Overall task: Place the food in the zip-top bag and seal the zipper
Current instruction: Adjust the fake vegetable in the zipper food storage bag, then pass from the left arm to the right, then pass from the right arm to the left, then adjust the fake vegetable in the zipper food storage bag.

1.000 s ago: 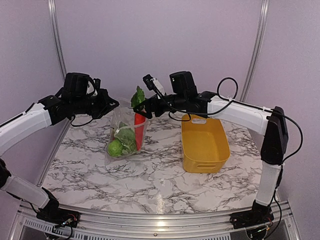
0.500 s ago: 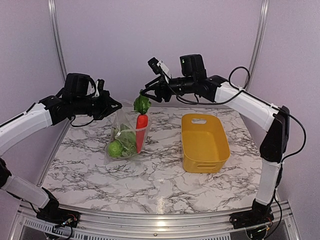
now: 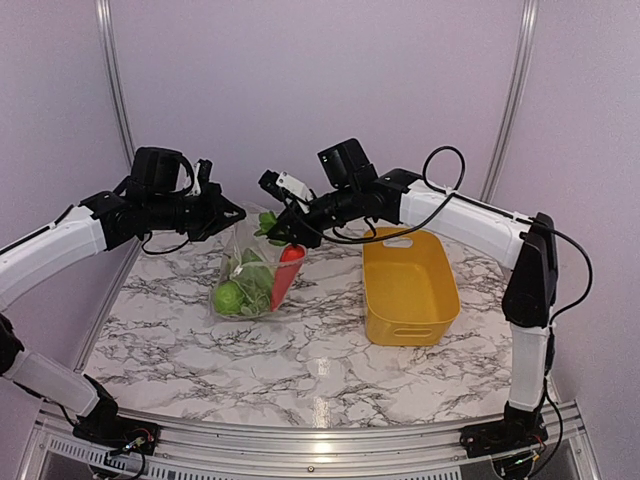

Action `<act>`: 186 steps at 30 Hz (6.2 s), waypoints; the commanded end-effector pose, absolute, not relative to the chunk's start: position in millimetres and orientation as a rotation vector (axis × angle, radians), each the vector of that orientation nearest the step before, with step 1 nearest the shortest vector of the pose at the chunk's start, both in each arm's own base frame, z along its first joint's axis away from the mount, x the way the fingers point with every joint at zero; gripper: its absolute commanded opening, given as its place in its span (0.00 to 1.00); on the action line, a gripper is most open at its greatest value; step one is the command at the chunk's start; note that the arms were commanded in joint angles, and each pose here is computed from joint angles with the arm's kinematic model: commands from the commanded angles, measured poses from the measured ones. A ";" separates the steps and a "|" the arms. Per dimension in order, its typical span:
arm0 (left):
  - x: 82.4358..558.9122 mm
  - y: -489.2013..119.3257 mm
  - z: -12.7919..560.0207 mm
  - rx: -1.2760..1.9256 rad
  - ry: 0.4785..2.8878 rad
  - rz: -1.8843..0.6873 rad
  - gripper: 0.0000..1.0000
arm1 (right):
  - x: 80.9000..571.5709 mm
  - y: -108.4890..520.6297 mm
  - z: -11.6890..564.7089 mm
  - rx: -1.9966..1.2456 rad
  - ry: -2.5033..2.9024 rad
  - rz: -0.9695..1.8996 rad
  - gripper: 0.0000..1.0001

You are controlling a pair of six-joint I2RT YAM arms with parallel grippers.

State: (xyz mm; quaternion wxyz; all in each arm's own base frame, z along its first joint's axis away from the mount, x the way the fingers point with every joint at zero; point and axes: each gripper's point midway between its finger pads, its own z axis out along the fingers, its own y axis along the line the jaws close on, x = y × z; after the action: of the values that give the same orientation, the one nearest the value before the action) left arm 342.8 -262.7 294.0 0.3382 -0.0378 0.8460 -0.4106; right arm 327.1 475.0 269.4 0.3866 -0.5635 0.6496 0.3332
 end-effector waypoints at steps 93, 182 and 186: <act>244.5 -198.3 332.3 0.323 1.790 -0.895 0.77 | 272.2 441.8 364.5 -1.692 1.255 0.479 0.00; 261.9 -254.4 314.1 0.660 1.650 -1.002 0.00 | 395.5 383.9 323.1 -1.448 1.570 0.527 0.43; 258.6 -252.1 309.8 0.644 1.655 -1.011 0.00 | 364.3 403.1 309.3 -1.544 1.568 0.619 0.49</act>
State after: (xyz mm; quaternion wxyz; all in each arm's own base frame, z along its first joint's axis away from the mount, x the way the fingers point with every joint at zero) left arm 267.3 -254.5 310.0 0.5266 0.2694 0.6936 -0.4112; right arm 399.1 383.8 304.7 0.4367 -0.5857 0.6472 0.2175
